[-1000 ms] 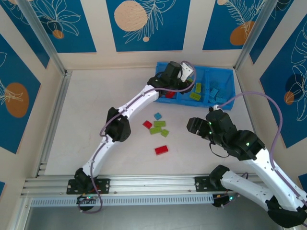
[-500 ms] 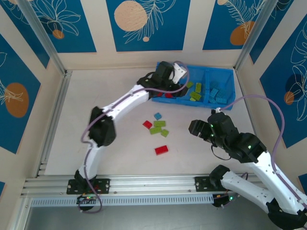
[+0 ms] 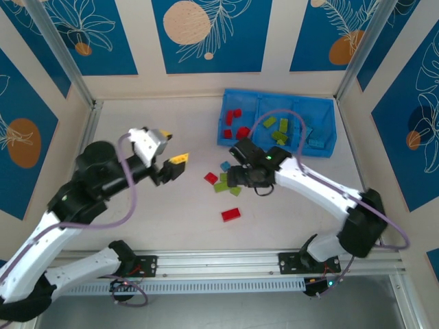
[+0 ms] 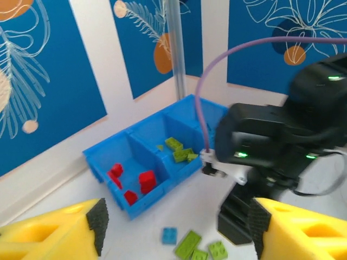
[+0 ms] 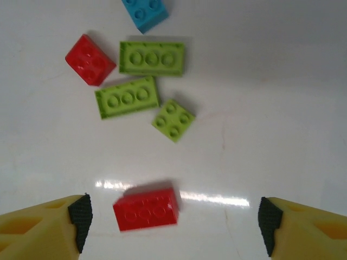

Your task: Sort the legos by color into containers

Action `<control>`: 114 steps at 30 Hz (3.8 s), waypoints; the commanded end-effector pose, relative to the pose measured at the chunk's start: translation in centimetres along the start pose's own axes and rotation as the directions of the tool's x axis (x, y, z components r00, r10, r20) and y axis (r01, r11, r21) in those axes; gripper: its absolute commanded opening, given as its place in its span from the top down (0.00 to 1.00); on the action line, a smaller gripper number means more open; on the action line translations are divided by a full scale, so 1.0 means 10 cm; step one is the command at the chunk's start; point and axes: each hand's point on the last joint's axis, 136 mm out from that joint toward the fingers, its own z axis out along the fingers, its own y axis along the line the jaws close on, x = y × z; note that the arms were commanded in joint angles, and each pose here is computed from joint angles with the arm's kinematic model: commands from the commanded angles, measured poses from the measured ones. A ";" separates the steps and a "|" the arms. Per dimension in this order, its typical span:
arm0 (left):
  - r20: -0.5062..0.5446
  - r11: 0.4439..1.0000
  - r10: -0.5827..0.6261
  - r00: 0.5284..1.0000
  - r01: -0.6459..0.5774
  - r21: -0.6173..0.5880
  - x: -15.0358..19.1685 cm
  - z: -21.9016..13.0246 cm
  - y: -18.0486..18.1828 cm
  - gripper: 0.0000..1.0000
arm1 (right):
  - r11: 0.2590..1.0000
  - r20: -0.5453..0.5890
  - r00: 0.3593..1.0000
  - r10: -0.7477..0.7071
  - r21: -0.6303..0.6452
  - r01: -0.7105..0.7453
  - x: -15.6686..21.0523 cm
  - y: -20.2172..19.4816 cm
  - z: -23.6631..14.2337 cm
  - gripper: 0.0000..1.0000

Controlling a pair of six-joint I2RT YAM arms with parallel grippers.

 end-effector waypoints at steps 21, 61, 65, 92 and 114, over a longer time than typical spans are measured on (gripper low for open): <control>-0.131 0.997 0.072 0.989 -0.073 -0.004 1.07 0.11 -0.09 0.00 | 0.974 -0.189 0.963 -0.194 0.081 0.212 -0.63 0.22 1.46 0.33; -0.187 0.991 0.124 0.974 -0.130 -0.021 1.34 0.05 -0.06 0.00 | 0.995 0.121 0.988 -0.100 0.030 0.097 -1.14 0.31 0.69 0.78; -0.202 0.988 0.137 0.970 -0.148 -0.040 1.37 0.05 -0.02 0.00 | 0.998 0.294 0.955 0.032 0.033 -0.043 -1.17 -0.02 -0.02 0.77; -0.247 0.987 0.147 0.958 -0.157 -0.023 1.54 0.12 -0.04 0.00 | 0.732 0.268 0.708 0.654 0.016 -0.682 -1.74 -2.72 -0.09 0.36; -0.277 0.969 0.239 0.931 -0.211 0.127 1.66 0.12 -0.25 0.00 | 0.996 -0.053 0.995 -0.085 0.035 0.087 -0.33 0.20 0.54 0.02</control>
